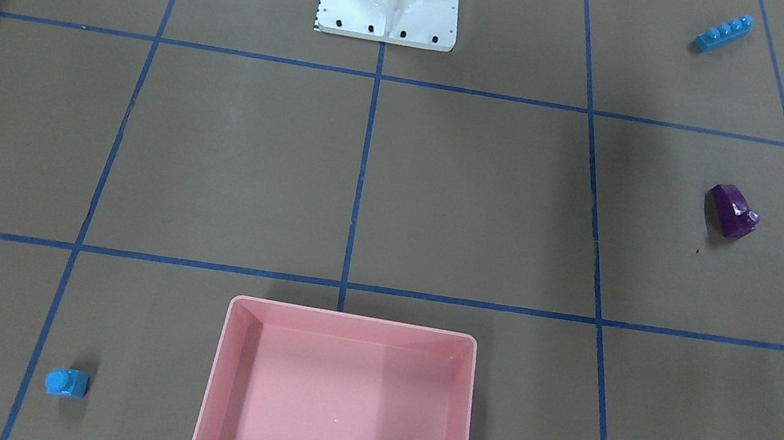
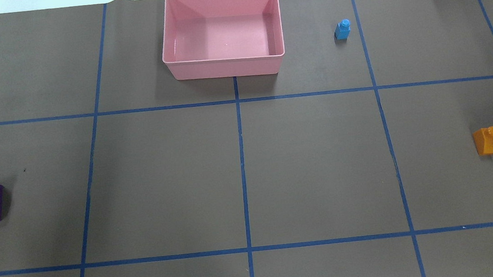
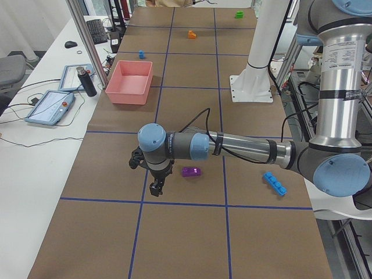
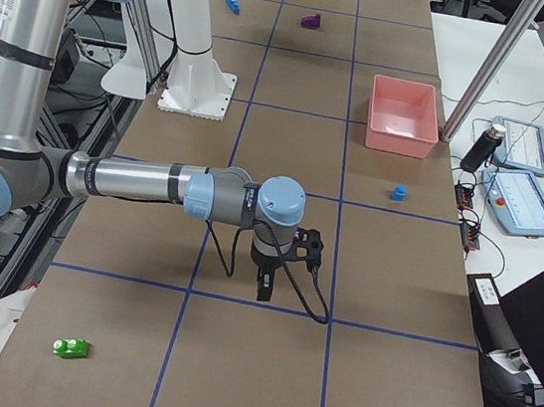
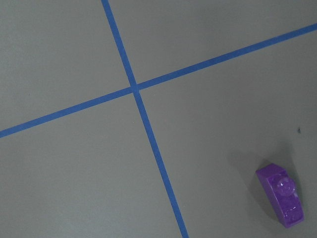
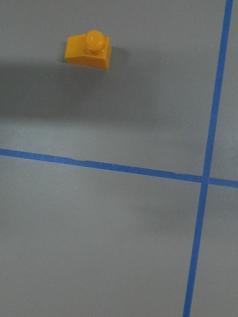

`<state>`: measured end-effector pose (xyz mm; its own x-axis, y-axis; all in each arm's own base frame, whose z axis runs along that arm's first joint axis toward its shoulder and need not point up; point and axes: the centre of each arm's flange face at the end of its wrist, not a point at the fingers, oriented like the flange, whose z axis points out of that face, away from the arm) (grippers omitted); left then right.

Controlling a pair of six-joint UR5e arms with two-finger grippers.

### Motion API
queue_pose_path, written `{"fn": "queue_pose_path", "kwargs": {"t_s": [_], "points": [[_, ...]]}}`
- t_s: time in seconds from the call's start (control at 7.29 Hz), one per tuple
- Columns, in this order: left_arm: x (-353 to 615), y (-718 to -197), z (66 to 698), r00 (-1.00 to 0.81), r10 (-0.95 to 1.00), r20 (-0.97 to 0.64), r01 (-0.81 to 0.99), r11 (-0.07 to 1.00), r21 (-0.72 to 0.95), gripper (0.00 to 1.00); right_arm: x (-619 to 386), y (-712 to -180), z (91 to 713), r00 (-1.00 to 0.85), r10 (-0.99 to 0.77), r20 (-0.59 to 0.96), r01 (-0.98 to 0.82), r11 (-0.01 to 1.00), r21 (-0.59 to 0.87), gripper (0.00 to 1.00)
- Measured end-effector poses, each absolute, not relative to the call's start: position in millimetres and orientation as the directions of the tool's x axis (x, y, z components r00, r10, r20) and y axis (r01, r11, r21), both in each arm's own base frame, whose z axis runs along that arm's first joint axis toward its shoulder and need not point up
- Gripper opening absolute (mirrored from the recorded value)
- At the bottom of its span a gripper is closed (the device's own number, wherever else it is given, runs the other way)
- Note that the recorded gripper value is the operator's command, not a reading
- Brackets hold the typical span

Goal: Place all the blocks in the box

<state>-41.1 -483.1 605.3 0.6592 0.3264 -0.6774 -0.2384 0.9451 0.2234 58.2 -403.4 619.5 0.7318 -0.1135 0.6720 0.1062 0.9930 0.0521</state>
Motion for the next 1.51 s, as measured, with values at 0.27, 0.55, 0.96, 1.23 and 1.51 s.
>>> {"fn": "queue_pose_path", "kwargs": {"t_s": [0.27,0.55,0.96,1.23,1.51], "points": [[-41.3,-481.7,605.5,0.658,0.350,-0.667,-0.243,0.937,0.252,1.00,55.5,-404.0,618.5,0.731,-0.120,0.672,0.112,0.992,0.054,1.00],[-40.9,-482.2,604.8,0.655,0.366,-0.662,-0.239,0.930,0.278,1.00,46.5,-408.9,614.0,0.729,-0.135,0.671,0.108,0.991,0.083,1.00],[-40.4,-482.3,606.7,0.654,0.365,-0.662,-0.239,0.931,0.277,1.00,-24.0,-423.0,596.5,0.717,-0.104,0.690,0.057,0.994,0.090,1.00],[-40.2,-482.3,608.7,0.654,0.363,-0.664,-0.240,0.931,0.274,1.00,-79.4,-424.0,587.5,0.702,-0.079,0.707,0.018,0.995,0.093,1.00],[-39.6,-482.4,610.7,0.653,0.361,-0.665,-0.241,0.932,0.270,1.00,-123.0,-422.1,599.1,0.704,-0.072,0.706,-0.036,0.990,0.137,1.00]]}}
